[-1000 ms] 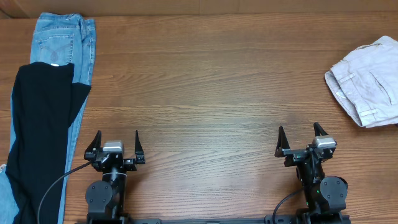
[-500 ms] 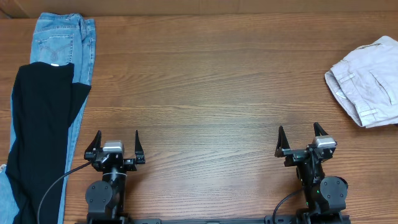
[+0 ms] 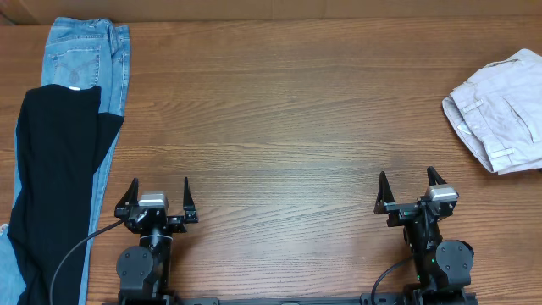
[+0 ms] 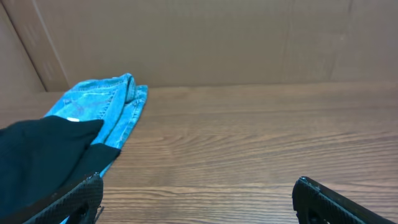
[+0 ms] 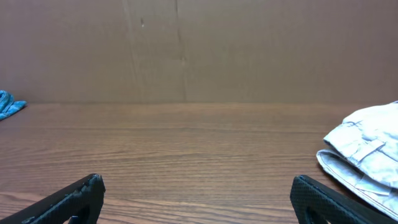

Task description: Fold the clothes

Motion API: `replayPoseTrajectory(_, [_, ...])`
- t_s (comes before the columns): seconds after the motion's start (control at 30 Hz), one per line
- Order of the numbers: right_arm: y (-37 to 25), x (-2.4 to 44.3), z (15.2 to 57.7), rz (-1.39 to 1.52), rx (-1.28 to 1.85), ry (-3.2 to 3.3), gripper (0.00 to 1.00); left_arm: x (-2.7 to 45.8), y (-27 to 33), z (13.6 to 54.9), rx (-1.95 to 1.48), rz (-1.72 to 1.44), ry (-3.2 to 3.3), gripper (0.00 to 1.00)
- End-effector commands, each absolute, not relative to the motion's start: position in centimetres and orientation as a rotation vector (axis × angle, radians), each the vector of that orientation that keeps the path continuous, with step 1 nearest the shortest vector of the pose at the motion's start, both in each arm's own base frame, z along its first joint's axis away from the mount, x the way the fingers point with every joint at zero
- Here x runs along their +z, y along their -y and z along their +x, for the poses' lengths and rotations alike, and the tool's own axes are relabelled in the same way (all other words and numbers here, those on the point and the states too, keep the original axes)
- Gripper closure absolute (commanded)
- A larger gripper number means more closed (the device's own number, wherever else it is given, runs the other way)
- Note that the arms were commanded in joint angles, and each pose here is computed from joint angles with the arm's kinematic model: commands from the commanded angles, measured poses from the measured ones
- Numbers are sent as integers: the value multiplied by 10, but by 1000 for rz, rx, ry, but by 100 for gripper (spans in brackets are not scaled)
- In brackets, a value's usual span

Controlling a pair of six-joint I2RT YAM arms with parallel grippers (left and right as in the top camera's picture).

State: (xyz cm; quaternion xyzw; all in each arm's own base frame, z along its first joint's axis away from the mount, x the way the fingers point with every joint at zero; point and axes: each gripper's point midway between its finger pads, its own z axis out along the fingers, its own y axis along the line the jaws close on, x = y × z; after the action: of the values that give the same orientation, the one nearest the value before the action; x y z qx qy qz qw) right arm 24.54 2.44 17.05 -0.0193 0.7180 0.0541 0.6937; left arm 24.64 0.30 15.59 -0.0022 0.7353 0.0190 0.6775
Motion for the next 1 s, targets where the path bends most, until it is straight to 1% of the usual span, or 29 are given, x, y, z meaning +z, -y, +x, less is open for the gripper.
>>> replayPoseTrajectory(0.0, [-19,163,247,-24,94,-1636,0,157,1,246,-35,-48,-1649,0])
replayPoseTrajectory(0.13, [-11,163,248,32,63,-1717,0,165,1,242,-37,-53,-1668,0])
replayPoseTrajectory(0.4, [-14,203,266,97,117,-1863,0,207,-12,232,-5,-152,-1794,0])
replayPoseTrajectory(0.6, [-25,224,289,74,149,-2123,0,225,-11,246,35,-120,-2046,0])
replayPoseTrajectory(0.73, [-26,222,296,82,128,-2337,0,229,1,253,-22,-82,-2244,0])
replayPoseTrajectory(0.87, [-30,207,299,79,139,-2495,0,232,21,259,-151,-26,-2362,0])
replayPoseTrajectory(0.97, [-33,194,305,77,149,-2548,0,239,11,273,-81,-66,-2356,0])
